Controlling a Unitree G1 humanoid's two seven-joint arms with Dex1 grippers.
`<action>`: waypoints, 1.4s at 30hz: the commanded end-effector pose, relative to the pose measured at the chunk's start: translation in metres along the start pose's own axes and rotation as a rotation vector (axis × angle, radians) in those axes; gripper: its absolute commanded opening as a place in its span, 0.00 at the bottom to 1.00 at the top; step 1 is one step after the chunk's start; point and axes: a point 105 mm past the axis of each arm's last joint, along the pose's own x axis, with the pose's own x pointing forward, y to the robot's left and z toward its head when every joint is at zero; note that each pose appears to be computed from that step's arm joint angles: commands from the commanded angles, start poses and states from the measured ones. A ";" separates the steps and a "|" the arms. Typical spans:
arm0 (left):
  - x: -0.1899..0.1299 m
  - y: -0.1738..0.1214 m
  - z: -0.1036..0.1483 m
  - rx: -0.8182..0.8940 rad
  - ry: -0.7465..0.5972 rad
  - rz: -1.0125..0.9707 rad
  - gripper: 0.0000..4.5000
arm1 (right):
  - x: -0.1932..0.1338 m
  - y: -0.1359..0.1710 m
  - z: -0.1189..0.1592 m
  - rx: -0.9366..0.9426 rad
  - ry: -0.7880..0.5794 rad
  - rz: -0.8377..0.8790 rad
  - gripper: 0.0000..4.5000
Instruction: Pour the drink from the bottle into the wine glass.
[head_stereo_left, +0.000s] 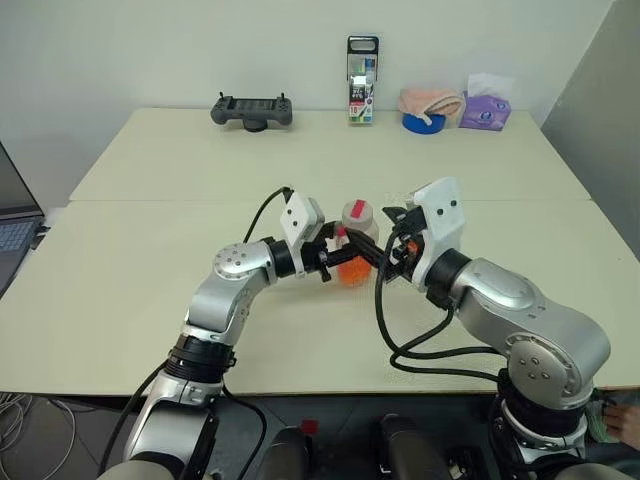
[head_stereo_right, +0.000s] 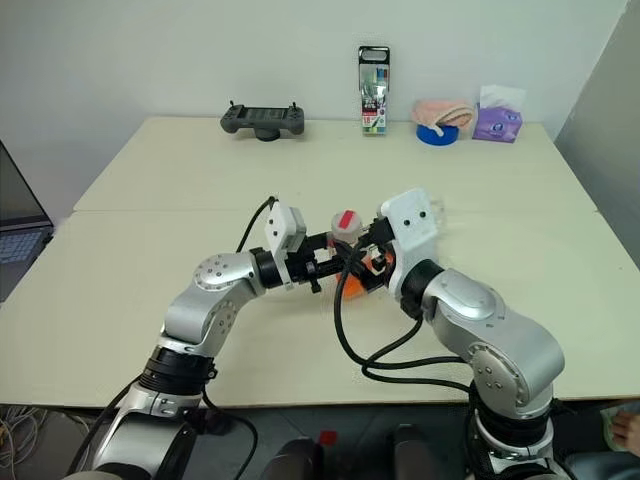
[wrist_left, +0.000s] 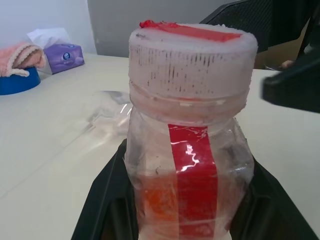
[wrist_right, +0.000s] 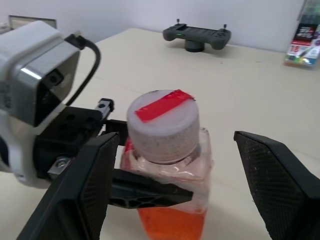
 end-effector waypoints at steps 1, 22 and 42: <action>0.006 0.000 0.016 0.066 -0.045 -0.016 0.38 | 0.004 0.006 0.016 -0.009 -0.070 -0.010 0.87; 0.004 0.004 0.020 0.078 -0.054 0.023 0.38 | 0.020 0.006 0.015 -0.014 -0.069 -0.053 0.41; 0.002 -0.010 0.028 0.068 -0.071 0.016 0.38 | 0.024 -0.010 0.012 -0.366 0.111 1.074 0.41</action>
